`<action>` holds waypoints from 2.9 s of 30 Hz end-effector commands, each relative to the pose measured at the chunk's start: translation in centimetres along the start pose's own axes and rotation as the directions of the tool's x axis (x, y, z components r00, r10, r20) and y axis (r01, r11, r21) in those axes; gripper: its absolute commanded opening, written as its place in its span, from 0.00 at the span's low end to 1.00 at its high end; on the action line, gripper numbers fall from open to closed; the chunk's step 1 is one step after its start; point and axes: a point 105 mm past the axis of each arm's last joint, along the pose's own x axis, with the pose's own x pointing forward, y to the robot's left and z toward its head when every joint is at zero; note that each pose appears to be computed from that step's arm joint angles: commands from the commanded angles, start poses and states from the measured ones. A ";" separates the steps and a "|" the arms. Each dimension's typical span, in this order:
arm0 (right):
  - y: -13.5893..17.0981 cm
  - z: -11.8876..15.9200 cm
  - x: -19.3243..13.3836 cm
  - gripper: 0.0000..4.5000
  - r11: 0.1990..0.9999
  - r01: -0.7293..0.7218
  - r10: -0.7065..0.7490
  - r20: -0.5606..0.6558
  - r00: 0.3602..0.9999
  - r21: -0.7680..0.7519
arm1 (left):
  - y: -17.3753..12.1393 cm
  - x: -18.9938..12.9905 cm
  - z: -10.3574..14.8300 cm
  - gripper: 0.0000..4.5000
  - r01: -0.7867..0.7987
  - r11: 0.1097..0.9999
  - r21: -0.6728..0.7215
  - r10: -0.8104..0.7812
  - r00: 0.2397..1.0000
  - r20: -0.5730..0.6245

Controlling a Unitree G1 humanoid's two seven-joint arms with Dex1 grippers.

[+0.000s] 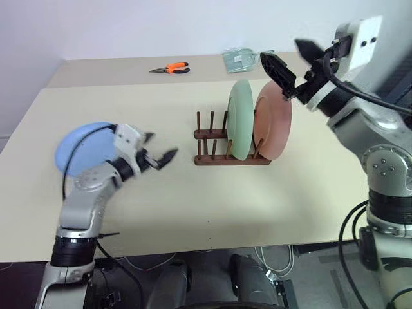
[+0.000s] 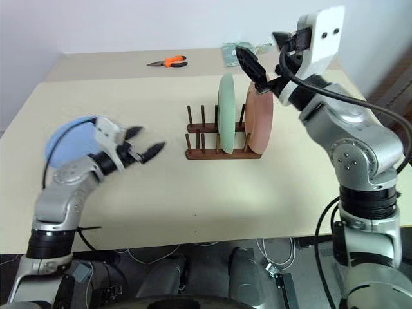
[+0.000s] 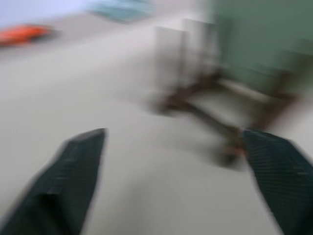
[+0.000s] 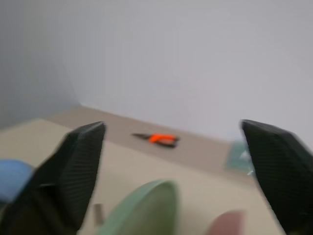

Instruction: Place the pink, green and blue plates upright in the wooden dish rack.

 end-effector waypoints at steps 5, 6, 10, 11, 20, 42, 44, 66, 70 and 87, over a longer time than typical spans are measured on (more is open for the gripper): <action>7.2 0.9 -0.3 0.98 0.906 -0.374 0.385 0.016 0.923 -0.196 | 16.0 -7.5 -0.7 1.00 -0.836 0.548 0.025 0.828 0.537 -0.159; 7.9 0.5 -0.4 0.98 0.895 -0.402 0.411 0.008 0.911 -0.191 | 16.4 -8.1 -1.1 1.00 -0.854 0.520 0.019 0.840 0.508 -0.192; 10.2 -0.2 -0.7 0.98 0.857 -0.486 0.493 0.001 0.870 -0.172 | 15.8 -8.8 -3.6 1.00 -0.852 0.522 -0.047 0.797 0.507 -0.328; 10.9 -0.5 -0.8 0.98 0.845 -0.508 0.514 -0.003 0.858 -0.167 | 15.2 -8.7 -4.7 1.00 -0.840 0.534 -0.091 0.762 0.526 -0.378; 12.6 -2.8 -0.7 1.00 0.820 -0.540 0.538 -0.064 0.840 -0.191 | 11.8 -7.6 -7.7 0.37 -0.778 0.451 -0.438 0.611 0.626 -0.484; 13.6 -7.1 5.4 0.88 0.505 -0.507 0.491 -0.251 0.834 -0.699 | -2.7 1.0 15.7 0.00 -0.024 0.982 -0.189 0.088 0.937 0.338; 13.4 -7.5 5.5 0.69 0.498 -0.509 0.485 -0.261 0.835 -0.702 | -2.9 0.9 15.7 0.00 -0.011 0.977 -0.211 0.084 0.937 0.340; 14.2 1.5 4.5 0.00 0.876 -0.466 0.481 0.275 0.832 -0.125 | 8.2 -3.0 7.5 0.67 -0.395 0.918 -0.029 0.387 0.881 0.272; 13.3 2.1 3.2 0.00 0.825 -0.459 0.352 0.336 0.874 0.330 | 2.4 -1.9 1.2 0.67 -0.188 0.977 0.101 0.176 0.977 0.120; 11.6 -1.3 2.4 0.00 0.552 -0.169 0.134 0.113 0.984 0.816 | -5.0 -2.2 -3.2 0.67 0.181 0.974 0.134 -0.183 0.983 0.004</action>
